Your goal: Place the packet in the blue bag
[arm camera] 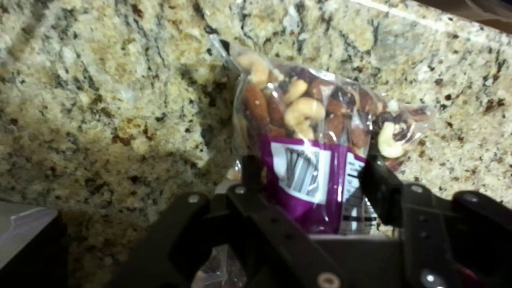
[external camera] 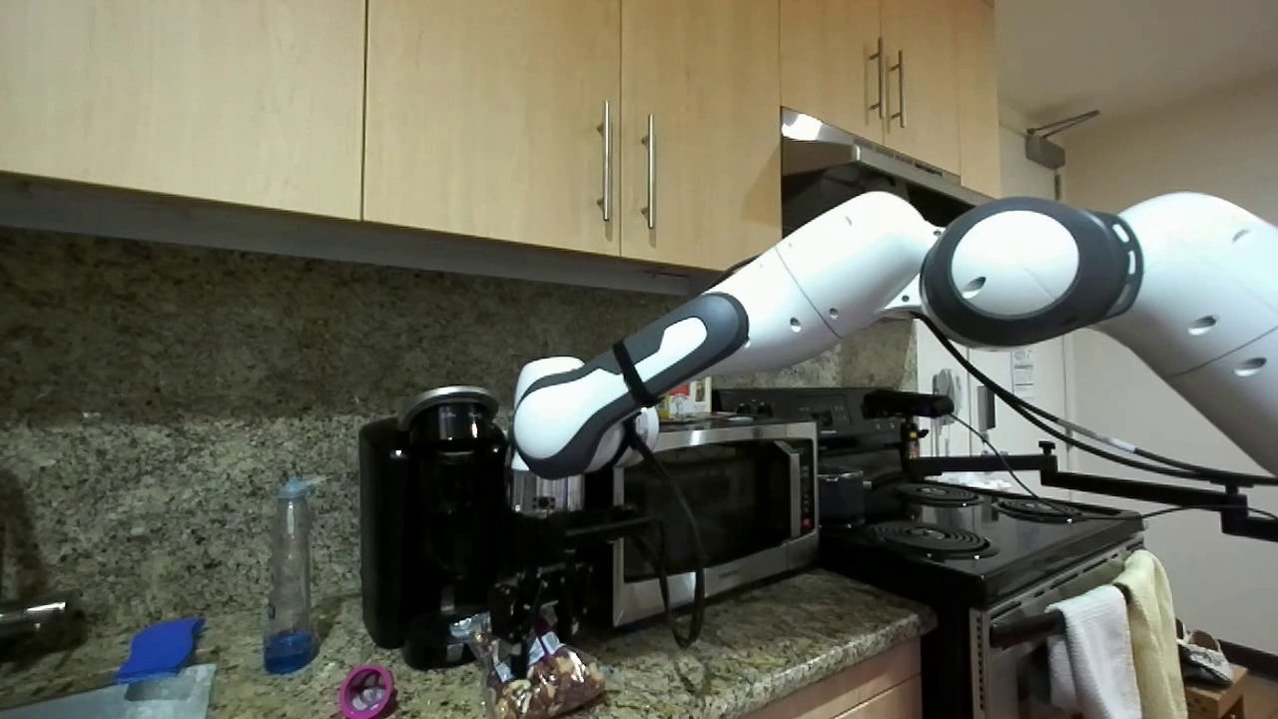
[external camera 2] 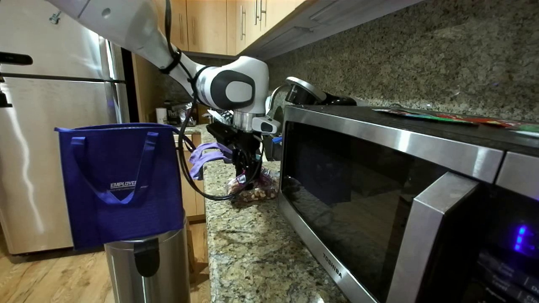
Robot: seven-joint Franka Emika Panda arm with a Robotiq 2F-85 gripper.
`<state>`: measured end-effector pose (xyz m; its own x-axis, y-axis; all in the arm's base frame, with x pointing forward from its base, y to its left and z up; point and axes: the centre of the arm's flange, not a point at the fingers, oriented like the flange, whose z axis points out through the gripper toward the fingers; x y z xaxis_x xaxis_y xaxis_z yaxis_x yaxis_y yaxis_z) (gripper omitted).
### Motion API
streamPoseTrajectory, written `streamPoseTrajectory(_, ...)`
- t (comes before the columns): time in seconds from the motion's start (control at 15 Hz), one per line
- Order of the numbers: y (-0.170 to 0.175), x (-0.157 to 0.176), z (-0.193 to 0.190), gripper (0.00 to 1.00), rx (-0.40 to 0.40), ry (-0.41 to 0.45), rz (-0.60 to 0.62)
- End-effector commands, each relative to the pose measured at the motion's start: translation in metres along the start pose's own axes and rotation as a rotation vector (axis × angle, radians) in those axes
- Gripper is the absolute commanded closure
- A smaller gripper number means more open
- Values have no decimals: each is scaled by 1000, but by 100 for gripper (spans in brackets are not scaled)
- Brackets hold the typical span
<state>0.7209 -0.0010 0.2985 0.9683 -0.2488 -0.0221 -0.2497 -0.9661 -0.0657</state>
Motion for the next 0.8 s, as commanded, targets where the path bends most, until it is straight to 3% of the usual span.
streamPoseTrajectory(0.0,-1,4,-6,62,33,9,-33)
streamPoseTrajectory(0.2,-8,-8,-26,75,76,13,-83)
streamPoseTrajectory(0.53,-45,-47,-69,86,101,38,-284)
streamPoseTrajectory(0.73,-66,-79,-104,87,106,59,-432)
